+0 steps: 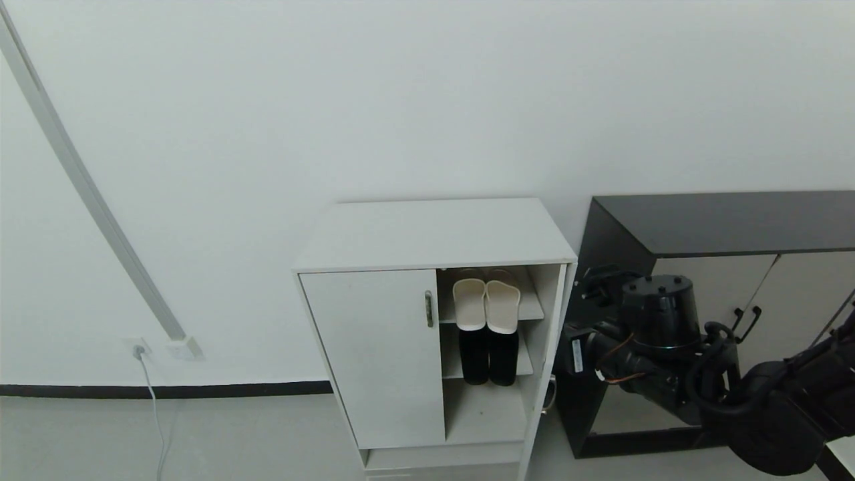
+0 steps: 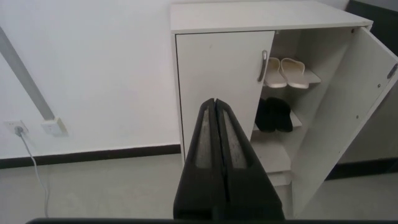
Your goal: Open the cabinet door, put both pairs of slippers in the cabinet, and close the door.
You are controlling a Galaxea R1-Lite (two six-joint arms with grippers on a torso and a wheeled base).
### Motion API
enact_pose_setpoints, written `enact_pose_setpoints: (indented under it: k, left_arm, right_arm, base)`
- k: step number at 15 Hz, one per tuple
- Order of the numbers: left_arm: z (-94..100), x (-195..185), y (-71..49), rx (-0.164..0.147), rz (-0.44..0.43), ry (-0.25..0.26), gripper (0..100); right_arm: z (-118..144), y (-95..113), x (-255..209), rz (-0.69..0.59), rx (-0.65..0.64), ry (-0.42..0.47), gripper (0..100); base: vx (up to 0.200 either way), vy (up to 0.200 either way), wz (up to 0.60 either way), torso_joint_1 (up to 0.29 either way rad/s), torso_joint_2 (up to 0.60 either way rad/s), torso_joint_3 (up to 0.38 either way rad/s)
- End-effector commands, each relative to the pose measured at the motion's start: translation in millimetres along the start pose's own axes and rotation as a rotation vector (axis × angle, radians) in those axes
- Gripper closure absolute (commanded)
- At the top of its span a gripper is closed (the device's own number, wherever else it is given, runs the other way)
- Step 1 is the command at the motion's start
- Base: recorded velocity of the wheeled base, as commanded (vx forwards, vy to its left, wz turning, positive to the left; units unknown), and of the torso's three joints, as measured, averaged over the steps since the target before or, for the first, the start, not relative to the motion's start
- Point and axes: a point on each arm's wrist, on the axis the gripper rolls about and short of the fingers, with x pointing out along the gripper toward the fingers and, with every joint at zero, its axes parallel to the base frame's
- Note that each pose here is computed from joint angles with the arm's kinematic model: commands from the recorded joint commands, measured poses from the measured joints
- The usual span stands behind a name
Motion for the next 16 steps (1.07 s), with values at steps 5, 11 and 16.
enact_pose_setpoints:
  k: [5, 11, 16]
  left_arm:
    - [0.0, 0.1, 0.0, 0.000, 0.000, 0.001, 100]
    - [0.0, 0.1, 0.0, 0.000, 0.000, 0.001, 100]
    - [0.0, 0.1, 0.0, 0.000, 0.000, 0.001, 100]
  right_arm:
    - [-24.5, -3.3, 10.8, -0.019, -0.027, 0.087, 100]
    - [-35.3, 23.3, 44.8, 0.041, -0.017, 0.052, 100]
    - [-23.1, 42.5, 43.7, 0.148, 0.086, -0.050, 100]
  base:
    - [0.000, 0.000, 0.00, 0.000, 0.00, 0.000]
    - [0.000, 0.000, 0.00, 0.000, 0.00, 0.000]
    - [0.000, 0.000, 0.00, 0.000, 0.00, 0.000]
